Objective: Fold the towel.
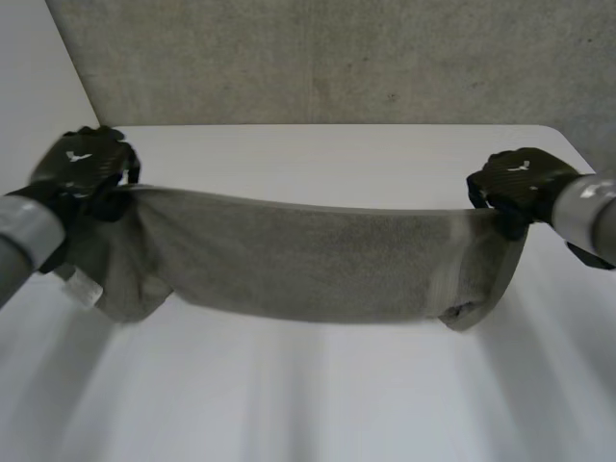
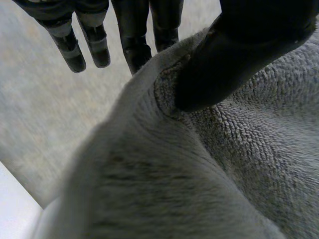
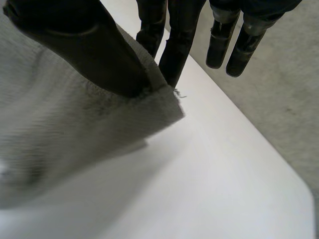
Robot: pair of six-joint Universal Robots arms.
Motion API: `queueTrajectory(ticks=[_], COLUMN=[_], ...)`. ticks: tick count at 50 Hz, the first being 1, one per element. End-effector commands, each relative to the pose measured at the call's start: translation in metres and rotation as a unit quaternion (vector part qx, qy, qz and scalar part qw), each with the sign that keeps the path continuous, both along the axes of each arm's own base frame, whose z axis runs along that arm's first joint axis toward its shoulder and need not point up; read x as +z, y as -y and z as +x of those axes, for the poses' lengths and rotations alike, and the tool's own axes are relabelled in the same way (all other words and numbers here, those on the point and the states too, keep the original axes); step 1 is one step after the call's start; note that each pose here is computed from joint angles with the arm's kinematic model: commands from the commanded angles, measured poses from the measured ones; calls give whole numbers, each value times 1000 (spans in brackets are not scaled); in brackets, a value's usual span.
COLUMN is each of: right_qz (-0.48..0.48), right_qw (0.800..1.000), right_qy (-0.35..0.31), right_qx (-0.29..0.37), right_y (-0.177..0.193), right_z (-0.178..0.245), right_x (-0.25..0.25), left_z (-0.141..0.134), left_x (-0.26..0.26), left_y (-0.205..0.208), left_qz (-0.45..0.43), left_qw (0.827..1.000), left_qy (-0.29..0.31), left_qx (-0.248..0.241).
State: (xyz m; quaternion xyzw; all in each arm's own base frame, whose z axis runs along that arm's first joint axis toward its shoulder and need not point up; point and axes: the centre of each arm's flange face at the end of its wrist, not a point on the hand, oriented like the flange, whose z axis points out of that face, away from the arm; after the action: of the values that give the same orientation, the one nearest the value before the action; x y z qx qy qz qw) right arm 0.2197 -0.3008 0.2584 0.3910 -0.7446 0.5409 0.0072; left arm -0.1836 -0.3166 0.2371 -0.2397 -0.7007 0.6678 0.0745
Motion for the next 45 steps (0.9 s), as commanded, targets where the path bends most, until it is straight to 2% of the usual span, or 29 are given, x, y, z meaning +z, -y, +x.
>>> queueTrajectory(ticks=[1, 2, 3, 4, 5, 7, 8, 9, 10, 11, 13, 19, 21, 22, 23, 24, 26, 27, 29, 30, 32, 34, 35, 37, 41, 45], right_qz=[-187, -188, -246, -303, -304, -383, -384, -403, -403, -409, -406, -356, -343, -327, -310, -310, -271, -270, -224, -224, -197, -143, -143, -92, -62, -69], right_qw=[981, 981, 967, 948, 948, 913, 913, 903, 902, 899, 900, 924, 930, 937, 943, 943, 956, 957, 970, 970, 976, 986, 986, 992, 994, 995], right_qy=[11, 12, 43, 75, 75, 126, 126, 142, 142, 149, 149, 129, 125, 119, 115, 115, 108, 108, 96, 95, 90, 80, 80, 77, 77, 75], right_qx=[-45, -45, -51, -55, -55, -59, -59, -56, -56, -53, -52, -45, -39, -33, -29, -29, -18, -18, -11, -11, -6, 16, 16, 35, 42, 21], right_y=[68, 69, 75, 77, 77, 70, 70, 66, 66, 63, 62, 61, 57, 55, 52, 52, 44, 44, 39, 39, 37, 26, 26, 10, -5, -25], right_z=[27, 27, 29, 29, 29, 27, 27, 26, 26, 26, 26, 23, 24, 23, 22, 22, 21, 21, 14, 14, 10, 6, 6, 5, 0, -18], right_x=[42, 43, 71, 102, 102, 150, 150, 162, 163, 167, 166, 132, 123, 113, 101, 101, 77, 77, 46, 46, 29, -4, -4, -32, -45, -32], left_z=[-33, -37, -37, -40, -40, -50, -50, -51, -50, -50, -49, -46, -43, -43, -41, -41, -33, -33, -25, -25, -21, -20, -20, -16, -14, -11], left_x=[17, 42, 42, 71, 71, 126, 127, 151, 171, 171, 195, 192, 166, 166, 148, 148, 109, 109, 69, 69, 33, 16, 16, -14, -37, -51], left_y=[72, 81, 81, 87, 87, 85, 85, 81, 76, 76, 68, 69, 73, 73, 73, 73, 71, 71, 68, 68, 56, 49, 49, 32, 11, -22], left_qz=[-49, -86, -87, -126, -127, -207, -207, -239, -265, -265, -297, -299, -261, -261, -235, -234, -183, -183, -146, -146, -118, -106, -106, -80, -54, -24], left_qw=[998, 995, 995, 991, 991, 977, 977, 968, 961, 961, 950, 950, 962, 962, 969, 969, 981, 981, 988, 988, 992, 994, 994, 996, 998, 999], left_qy=[2, -8, -8, -20, -20, -50, -50, -66, -80, -80, -94, -92, -80, -80, -72, -72, -55, -55, -45, -45, -40, -38, -38, -34, -31, -27], left_qx=[36, 39, 39, 39, 39, 27, 27, 24, 23, 23, 18, 16, 21, 22, 21, 21, 14, 14, 5, 5, -2, -6, -6, -9, -15, -30])
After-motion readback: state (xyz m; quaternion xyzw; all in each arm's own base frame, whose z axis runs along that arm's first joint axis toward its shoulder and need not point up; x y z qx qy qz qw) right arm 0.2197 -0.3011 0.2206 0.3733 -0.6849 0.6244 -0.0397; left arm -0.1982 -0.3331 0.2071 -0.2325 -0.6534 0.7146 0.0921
